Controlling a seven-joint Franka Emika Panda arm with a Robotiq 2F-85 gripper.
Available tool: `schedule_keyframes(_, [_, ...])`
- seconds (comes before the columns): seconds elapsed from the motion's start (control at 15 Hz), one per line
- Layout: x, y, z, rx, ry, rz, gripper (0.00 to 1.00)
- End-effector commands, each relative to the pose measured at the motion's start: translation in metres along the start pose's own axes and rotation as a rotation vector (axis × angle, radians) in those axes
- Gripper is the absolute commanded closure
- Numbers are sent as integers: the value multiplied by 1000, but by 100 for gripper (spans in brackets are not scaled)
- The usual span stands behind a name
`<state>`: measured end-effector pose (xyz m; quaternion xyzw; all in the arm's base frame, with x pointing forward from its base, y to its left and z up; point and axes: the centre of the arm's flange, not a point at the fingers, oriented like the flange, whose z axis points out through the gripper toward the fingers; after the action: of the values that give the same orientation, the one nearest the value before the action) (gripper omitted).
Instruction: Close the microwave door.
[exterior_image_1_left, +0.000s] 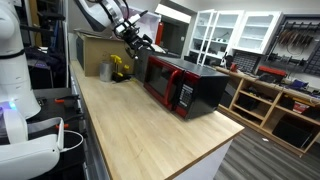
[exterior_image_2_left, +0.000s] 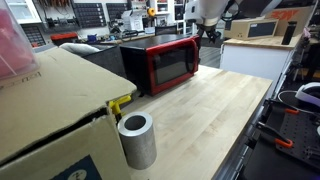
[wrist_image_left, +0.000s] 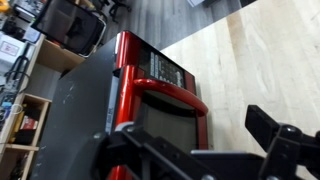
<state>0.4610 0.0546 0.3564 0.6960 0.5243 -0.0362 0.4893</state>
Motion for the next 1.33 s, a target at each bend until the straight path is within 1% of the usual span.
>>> schedule_keyframes(0.0, [-4, -15, 24, -163, -9, -14, 0])
schedule_keyframes(0.07, [-4, -17, 31, -211, -16, -28, 0])
schedule_keyframes(0.13, [-3, -19, 40, -248, -25, -45, 23])
schedule_keyframes(0.2, [-2, -22, 47, -275, -27, -61, 26])
schedule_keyframes(0.27, [-1, -25, 54, -294, -27, -75, 32])
schedule_keyframes(0.33, [0, -28, 61, -302, -25, -95, 42])
schedule_keyframes(0.6, [6, -39, 83, -283, 6, -191, 71])
schedule_keyframes(0.67, [9, -41, 87, -285, 17, -211, 80])
schedule_keyframes(0.87, [21, -45, 99, -314, 59, -278, 99])
schedule_keyframes(1.27, [38, -29, 120, -417, 140, -418, 100])
